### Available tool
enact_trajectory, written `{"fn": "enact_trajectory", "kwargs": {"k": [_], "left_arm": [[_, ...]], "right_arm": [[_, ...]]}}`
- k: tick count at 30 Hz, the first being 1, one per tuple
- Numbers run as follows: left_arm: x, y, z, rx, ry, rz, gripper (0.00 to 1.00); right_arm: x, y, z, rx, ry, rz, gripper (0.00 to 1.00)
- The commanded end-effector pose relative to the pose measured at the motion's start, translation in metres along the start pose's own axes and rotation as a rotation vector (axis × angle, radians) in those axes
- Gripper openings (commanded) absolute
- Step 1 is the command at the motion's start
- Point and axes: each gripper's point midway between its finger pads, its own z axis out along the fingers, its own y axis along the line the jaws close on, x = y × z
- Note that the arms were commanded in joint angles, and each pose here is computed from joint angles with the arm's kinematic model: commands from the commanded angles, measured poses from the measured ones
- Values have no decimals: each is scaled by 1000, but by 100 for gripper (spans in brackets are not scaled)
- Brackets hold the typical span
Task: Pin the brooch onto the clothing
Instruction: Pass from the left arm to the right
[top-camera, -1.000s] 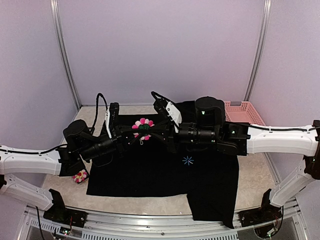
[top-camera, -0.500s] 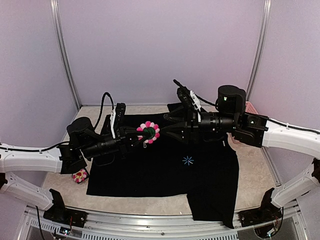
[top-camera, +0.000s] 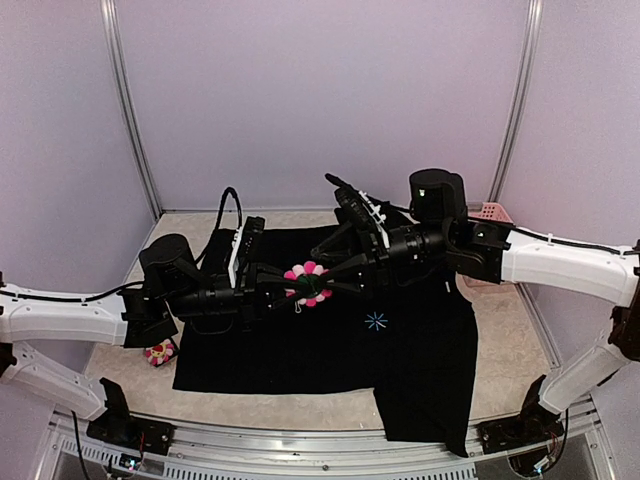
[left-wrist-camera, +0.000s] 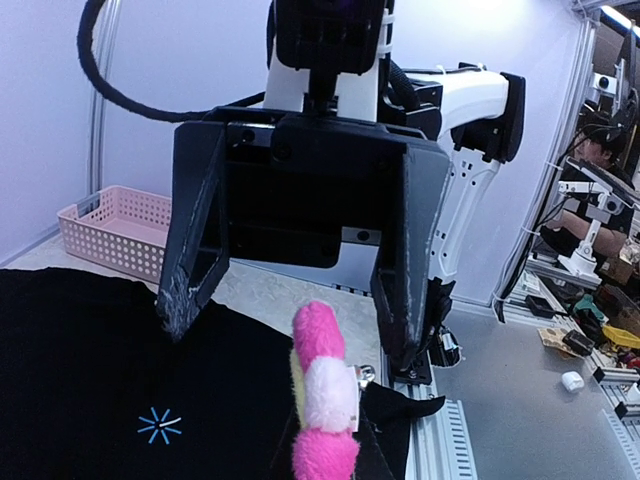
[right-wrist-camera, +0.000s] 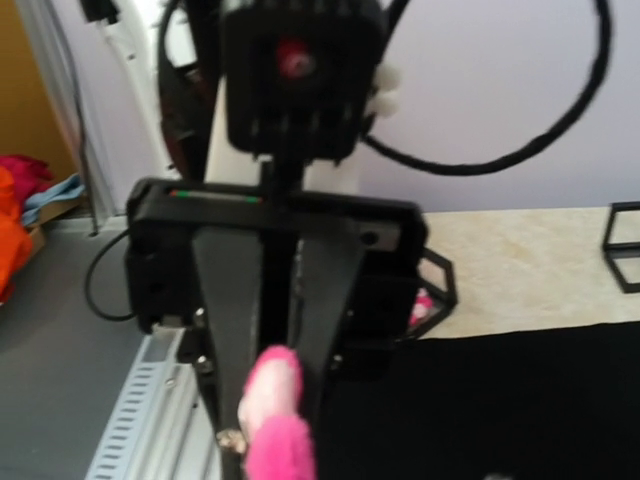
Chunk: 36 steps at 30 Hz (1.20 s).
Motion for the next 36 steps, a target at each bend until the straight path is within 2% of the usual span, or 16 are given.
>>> {"fn": "enact_trajectory", "kwargs": {"k": [1, 4, 15, 19, 36], "left_arm": [[-11, -14, 3, 62, -17, 44, 0], [-11, -14, 3, 58, -17, 55, 0], [-9, -15, 4, 48, -5, 76, 0], [-8, -18, 5, 44, 1, 89, 0], [-10, -20, 4, 25, -2, 108, 0]], "right_arm": [[-1, 13, 4, -85, 3, 22, 64], [4, 10, 6, -79, 15, 45, 60], [7, 9, 12, -84, 14, 91, 61], [11, 4, 14, -62, 24, 107, 58], [31, -16, 16, 109, 81, 142, 52]]}}
